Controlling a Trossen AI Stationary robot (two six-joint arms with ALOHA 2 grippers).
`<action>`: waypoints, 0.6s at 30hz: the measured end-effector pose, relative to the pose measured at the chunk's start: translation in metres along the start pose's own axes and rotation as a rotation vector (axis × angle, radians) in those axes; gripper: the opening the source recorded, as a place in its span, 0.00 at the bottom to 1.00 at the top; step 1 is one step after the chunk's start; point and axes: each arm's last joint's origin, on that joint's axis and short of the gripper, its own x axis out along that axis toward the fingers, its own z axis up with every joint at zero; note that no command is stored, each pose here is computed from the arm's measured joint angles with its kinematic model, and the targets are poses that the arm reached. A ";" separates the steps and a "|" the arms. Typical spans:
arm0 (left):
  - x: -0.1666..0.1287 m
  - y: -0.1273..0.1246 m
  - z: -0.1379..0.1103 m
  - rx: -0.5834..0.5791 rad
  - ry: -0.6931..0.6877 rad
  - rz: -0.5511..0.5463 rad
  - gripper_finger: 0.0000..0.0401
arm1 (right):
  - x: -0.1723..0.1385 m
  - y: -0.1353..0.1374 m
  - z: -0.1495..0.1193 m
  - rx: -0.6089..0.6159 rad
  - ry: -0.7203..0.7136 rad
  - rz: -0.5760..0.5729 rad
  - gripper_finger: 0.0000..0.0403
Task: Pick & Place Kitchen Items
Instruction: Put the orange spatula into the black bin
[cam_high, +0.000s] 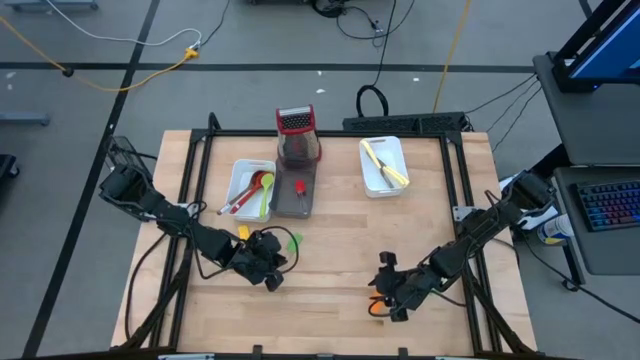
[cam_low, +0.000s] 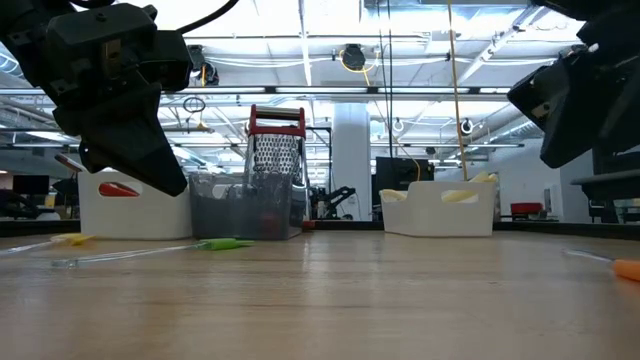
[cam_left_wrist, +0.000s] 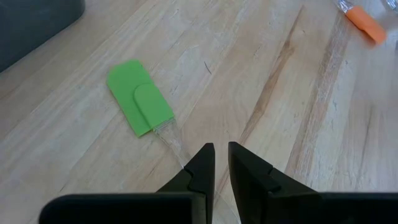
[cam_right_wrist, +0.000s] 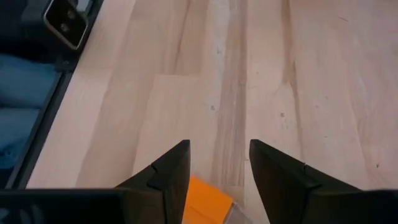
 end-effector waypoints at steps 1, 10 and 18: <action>0.000 0.000 0.000 0.000 0.000 0.000 0.12 | 0.000 0.000 0.000 -0.008 0.001 0.003 0.40; -0.001 0.000 -0.001 -0.019 0.055 -0.016 0.12 | -0.001 0.005 -0.003 -0.032 0.055 0.098 0.44; -0.009 -0.014 -0.006 -0.148 0.479 -0.352 0.12 | 0.002 -0.003 -0.022 -0.184 0.117 0.127 0.58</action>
